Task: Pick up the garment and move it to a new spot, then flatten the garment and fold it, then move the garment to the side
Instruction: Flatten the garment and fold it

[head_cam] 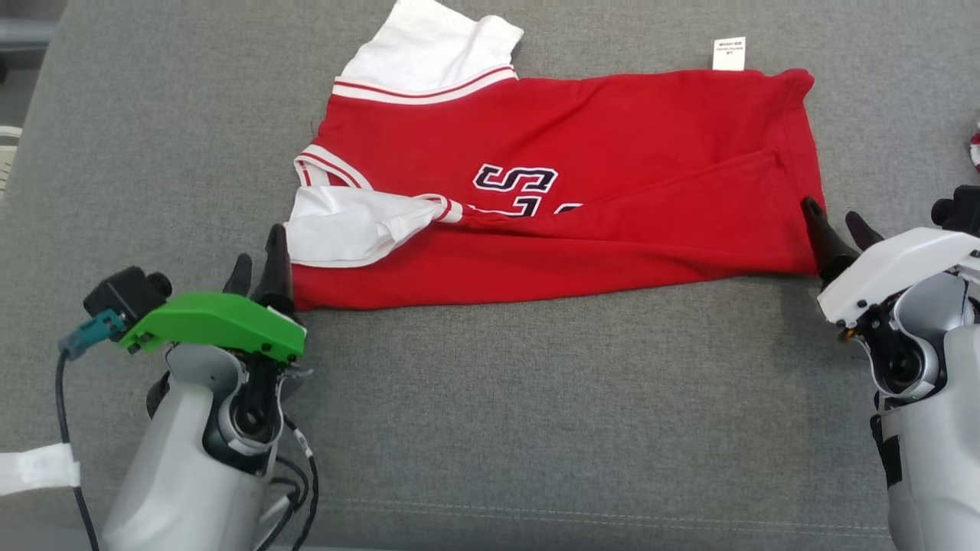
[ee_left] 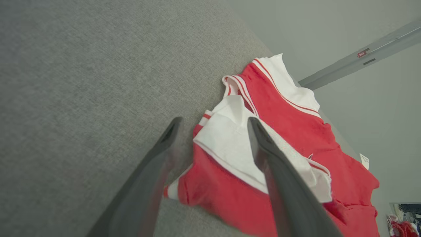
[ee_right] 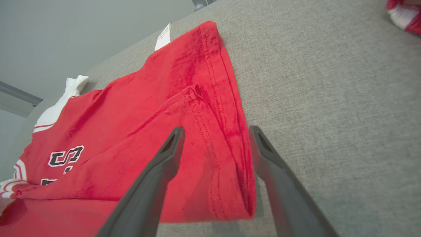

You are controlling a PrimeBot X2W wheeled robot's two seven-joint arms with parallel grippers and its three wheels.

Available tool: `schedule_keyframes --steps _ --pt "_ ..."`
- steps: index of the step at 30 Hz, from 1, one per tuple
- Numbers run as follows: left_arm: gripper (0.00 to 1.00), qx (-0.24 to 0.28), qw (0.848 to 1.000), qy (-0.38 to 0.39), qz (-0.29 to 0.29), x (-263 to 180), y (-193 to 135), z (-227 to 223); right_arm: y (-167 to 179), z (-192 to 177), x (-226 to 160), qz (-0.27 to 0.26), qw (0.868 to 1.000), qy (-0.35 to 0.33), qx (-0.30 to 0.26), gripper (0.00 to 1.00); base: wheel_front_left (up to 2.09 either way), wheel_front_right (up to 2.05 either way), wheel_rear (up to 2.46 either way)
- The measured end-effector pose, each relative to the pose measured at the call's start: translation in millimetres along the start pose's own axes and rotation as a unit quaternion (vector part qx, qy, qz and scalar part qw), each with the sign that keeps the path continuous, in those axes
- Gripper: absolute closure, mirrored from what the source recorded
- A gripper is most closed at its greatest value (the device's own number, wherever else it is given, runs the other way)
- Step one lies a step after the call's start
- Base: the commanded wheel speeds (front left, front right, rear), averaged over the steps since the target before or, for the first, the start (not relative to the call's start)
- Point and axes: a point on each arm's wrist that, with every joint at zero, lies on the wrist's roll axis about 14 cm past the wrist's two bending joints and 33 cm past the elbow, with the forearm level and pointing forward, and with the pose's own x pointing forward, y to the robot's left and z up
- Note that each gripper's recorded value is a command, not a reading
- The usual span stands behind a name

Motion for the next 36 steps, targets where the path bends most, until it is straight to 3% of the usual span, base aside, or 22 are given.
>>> schedule_keyframes --steps 12,20,28,36 --pt "0.00 0.160 0.987 0.005 0.014 -32.7 14.0 -13.7 -9.1 6.5 -31.9 -0.031 0.998 -0.011 -0.045 0.00 0.00 0.00 0.00" --pt "0.00 0.293 0.956 0.029 -0.002 -28.1 9.2 -19.3 -9.0 5.6 -27.2 -0.046 0.993 0.016 -0.111 0.00 0.00 0.00 0.00" --pt "0.00 0.349 0.935 0.058 -0.009 -23.7 6.9 -28.0 -7.1 -5.6 -18.1 -0.050 0.989 0.049 -0.130 0.00 0.00 0.00 0.00" --pt "0.00 0.366 0.927 0.080 -0.004 -20.9 8.8 -31.5 -2.7 -16.9 -15.6 -0.044 0.986 0.085 -0.139 0.00 0.00 0.00 0.00"
